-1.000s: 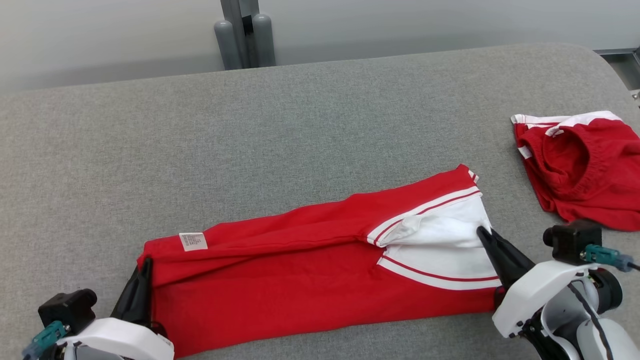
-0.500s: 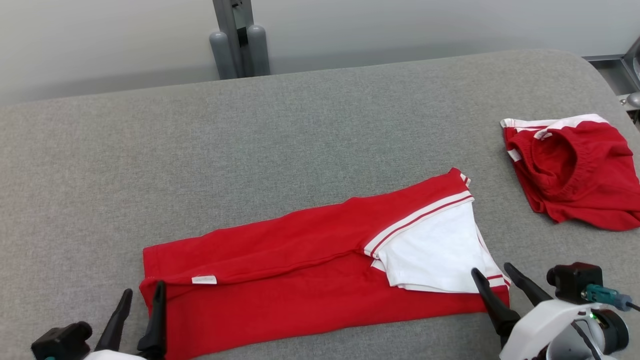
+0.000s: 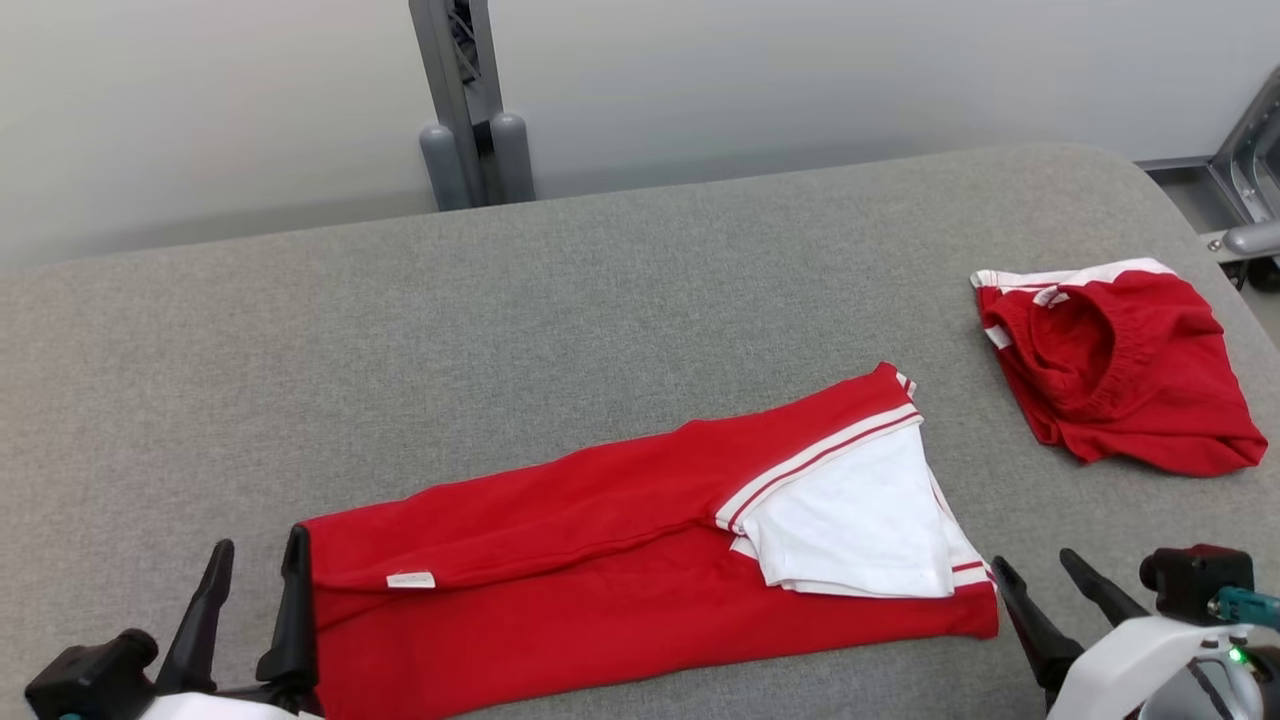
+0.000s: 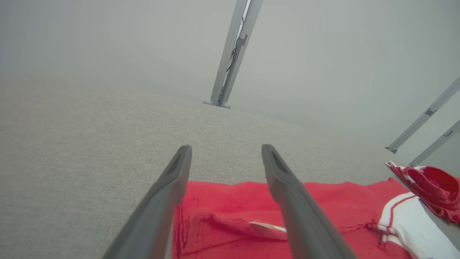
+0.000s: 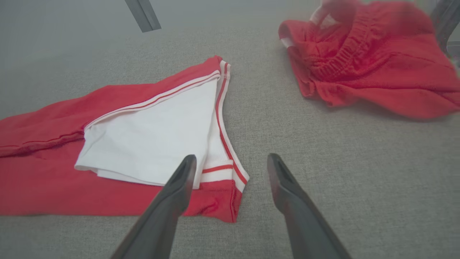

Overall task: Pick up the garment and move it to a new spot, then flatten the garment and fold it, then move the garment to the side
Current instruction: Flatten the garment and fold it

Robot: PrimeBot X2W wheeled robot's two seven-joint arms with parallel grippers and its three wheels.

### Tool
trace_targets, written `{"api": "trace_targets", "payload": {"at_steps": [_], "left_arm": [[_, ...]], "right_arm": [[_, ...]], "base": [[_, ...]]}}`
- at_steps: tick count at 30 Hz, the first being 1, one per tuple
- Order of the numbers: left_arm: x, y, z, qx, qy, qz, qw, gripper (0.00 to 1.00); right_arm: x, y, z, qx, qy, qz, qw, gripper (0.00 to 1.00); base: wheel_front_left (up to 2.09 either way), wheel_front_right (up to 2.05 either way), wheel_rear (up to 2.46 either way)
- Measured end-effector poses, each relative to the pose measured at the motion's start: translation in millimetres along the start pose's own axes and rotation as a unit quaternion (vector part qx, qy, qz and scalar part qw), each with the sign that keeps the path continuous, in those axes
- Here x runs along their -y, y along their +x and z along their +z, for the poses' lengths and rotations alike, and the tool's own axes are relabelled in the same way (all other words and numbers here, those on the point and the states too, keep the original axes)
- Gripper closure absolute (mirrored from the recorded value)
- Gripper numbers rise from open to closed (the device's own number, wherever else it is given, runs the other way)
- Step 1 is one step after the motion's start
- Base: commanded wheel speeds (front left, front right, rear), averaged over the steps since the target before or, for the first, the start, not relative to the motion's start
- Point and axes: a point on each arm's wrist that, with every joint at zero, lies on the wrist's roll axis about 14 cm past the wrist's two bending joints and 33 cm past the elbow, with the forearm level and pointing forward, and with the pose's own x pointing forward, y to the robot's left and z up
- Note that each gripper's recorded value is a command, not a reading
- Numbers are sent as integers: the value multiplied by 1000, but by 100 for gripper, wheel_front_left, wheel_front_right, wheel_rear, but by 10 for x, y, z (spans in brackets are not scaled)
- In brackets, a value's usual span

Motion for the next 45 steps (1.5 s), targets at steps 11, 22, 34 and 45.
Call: {"api": "trace_targets", "payload": {"at_steps": [11,22,34,45], "left_arm": [[83,-89,215,31,23,4,999,0],[-104,-276,289,51,16,44,998,0],[-304,-367,265,51,11,79,996,0],[-359,-379,276,55,9,90,994,0]], "right_arm": [[-160,266,452,-7,-59,30,998,0],[-321,636,250,-100,-80,50,990,0],[-338,904,-140,-174,-94,46,979,0],[-519,973,-312,-212,-60,68,973,16]], "base": [[0,0,0],[0,0,0],[0,0,0],[0,0,0]]}}
